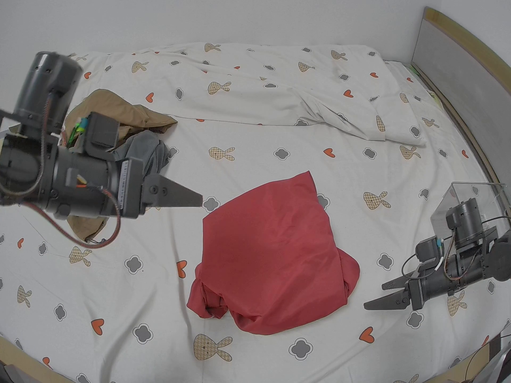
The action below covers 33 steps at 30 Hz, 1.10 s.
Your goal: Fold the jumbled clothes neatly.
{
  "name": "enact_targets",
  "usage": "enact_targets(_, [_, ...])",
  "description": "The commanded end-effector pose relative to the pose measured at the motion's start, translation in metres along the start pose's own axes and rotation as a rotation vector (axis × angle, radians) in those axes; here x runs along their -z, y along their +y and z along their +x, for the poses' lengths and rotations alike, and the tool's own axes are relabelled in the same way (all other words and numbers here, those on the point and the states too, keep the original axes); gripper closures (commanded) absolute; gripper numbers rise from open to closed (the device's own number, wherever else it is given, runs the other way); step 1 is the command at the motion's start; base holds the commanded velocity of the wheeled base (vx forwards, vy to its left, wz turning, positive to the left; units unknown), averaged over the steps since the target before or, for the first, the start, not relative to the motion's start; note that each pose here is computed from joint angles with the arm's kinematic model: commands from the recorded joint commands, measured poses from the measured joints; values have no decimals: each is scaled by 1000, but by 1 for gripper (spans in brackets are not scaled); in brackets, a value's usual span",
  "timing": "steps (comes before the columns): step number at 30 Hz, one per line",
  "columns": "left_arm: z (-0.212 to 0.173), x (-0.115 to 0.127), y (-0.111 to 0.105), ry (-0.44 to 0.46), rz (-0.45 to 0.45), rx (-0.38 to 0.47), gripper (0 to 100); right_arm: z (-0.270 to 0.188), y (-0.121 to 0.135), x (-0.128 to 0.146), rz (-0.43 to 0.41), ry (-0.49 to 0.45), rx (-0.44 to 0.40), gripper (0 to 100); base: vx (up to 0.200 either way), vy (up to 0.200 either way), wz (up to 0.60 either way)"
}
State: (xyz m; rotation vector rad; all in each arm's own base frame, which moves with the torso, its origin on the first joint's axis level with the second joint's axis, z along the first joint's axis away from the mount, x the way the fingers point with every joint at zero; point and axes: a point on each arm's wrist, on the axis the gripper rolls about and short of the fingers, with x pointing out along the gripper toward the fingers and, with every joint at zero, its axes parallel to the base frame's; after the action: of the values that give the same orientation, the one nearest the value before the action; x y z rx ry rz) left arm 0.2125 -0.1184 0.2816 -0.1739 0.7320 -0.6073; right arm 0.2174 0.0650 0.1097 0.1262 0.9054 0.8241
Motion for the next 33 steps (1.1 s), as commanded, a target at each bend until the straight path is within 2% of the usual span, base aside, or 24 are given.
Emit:
enact_targets(1, [-62,38,-1,-201,42,24,0,44,-67,31,71,97,-64,0,0,0,0])
enact_targets(7, [-84,46,3,-267,30,-2,0,55,-71,34,58,98,-70,0,0,0,0])
enact_targets(12, [-102,55,6,-323,23,-23,0,78,-74,26,0,83,-87,0,0,0,0])
enact_targets(16, [-112,62,3,-348,37,17,0,85,-76,21,-11,83,-78,0,0,0,0])
enact_targets(19, [-120,67,1,-384,55,51,0,90,-78,15,-31,84,-25,0,0,0,0])
enact_targets(21, [-122,67,0,-397,60,55,0,92,-78,11,-43,76,-22,0,0,0,0])
enact_targets(29, [-124,69,0,-402,61,55,0,110,-80,-11,-105,43,-40,0,0,0,0])
enact_targets(33, [-124,69,0,-402,61,55,0,118,-78,-15,-110,46,-53,0,0,0,0])
